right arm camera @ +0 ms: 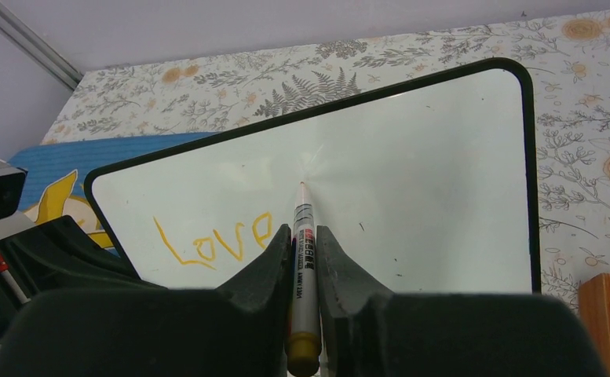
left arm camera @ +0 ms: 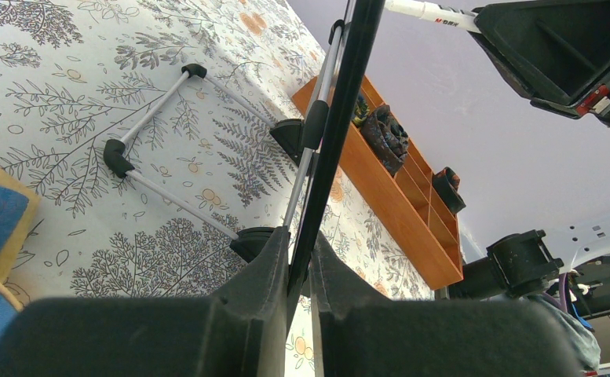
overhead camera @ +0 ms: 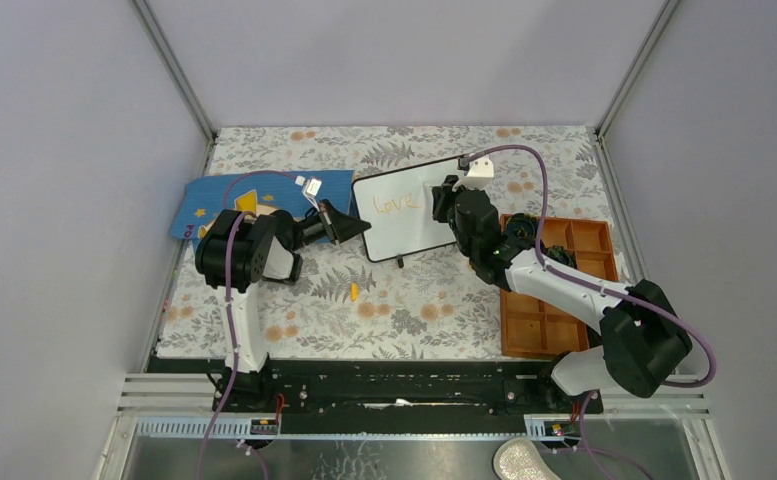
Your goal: Write a sentence on the whiteboard
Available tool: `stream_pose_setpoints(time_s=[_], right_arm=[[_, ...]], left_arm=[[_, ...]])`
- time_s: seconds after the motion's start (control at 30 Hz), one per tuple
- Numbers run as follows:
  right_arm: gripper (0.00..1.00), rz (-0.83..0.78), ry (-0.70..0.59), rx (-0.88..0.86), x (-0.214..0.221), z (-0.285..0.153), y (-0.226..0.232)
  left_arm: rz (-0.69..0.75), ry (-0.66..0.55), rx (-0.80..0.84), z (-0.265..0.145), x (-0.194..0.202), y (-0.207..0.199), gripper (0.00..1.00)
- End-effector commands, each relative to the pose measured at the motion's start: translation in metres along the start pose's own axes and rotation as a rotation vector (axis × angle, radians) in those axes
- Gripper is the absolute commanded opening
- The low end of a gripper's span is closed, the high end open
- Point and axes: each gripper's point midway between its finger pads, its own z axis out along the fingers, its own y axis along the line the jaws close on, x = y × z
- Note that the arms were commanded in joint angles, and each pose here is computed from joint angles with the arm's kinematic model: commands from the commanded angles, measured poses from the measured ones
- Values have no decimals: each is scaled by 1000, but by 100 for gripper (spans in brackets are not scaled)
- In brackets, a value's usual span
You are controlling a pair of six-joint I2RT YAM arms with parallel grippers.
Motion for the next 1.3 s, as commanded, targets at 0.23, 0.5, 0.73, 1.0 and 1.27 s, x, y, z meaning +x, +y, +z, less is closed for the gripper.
stream_pose_setpoints(time_s=[0.23,0.5,0.73,1.0,1.27], right_arm=[[0,37,-92,6,-32,12,5],[0,29,-68,25,-22,12,0],[0,27,-38,50,-9,7,-9],[0,24,10,67,11,0,-19],[0,30,56,62,29,-8,-24]], left_arm=[[11,10,22,-2,6,-6,9],[10,11,21,-1,6,-5,9],[11,7,18,-1,6,-5,9],[11,9,18,-1,6,-5,9],[14,9,20,-1,6,-6,9]])
